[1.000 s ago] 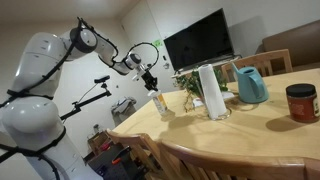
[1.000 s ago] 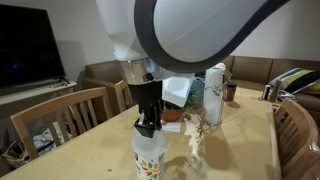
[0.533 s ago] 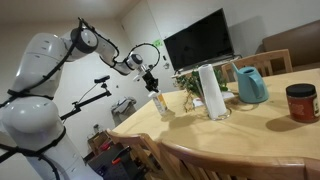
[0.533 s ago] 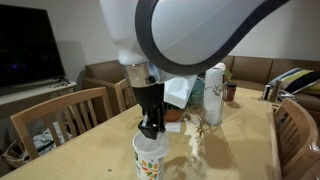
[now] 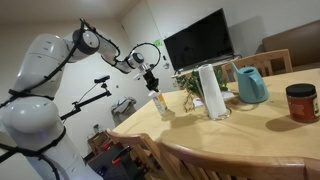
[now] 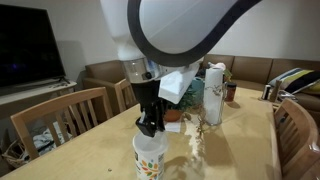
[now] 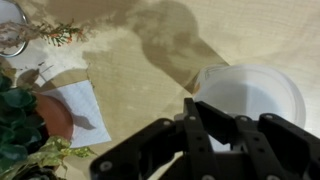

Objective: Put the white lid on the table on top of the white cup

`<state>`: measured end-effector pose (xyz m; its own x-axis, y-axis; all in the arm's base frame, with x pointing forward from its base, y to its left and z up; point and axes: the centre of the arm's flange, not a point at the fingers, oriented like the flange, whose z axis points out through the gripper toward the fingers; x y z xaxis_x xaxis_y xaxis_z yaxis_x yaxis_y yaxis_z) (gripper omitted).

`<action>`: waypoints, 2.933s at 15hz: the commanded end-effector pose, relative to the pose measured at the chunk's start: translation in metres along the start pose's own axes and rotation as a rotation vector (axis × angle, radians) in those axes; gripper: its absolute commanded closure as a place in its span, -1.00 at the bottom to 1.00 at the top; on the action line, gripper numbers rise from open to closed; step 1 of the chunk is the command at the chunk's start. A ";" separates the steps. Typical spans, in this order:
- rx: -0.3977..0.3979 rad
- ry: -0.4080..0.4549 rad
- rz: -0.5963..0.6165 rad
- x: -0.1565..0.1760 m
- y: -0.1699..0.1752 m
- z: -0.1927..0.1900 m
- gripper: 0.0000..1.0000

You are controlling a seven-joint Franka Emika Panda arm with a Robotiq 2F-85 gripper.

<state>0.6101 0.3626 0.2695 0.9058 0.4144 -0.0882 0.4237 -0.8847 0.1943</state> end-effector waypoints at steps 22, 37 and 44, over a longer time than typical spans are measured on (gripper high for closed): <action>0.000 -0.132 0.140 0.013 0.003 -0.003 -1.00; 0.050 0.019 0.353 -0.060 0.007 -0.035 -1.00; 0.053 -0.088 0.459 -0.077 -0.003 0.014 -1.00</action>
<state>0.5389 0.3301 0.2619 0.9953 -0.0405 -0.0881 -0.0238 -0.9829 0.1827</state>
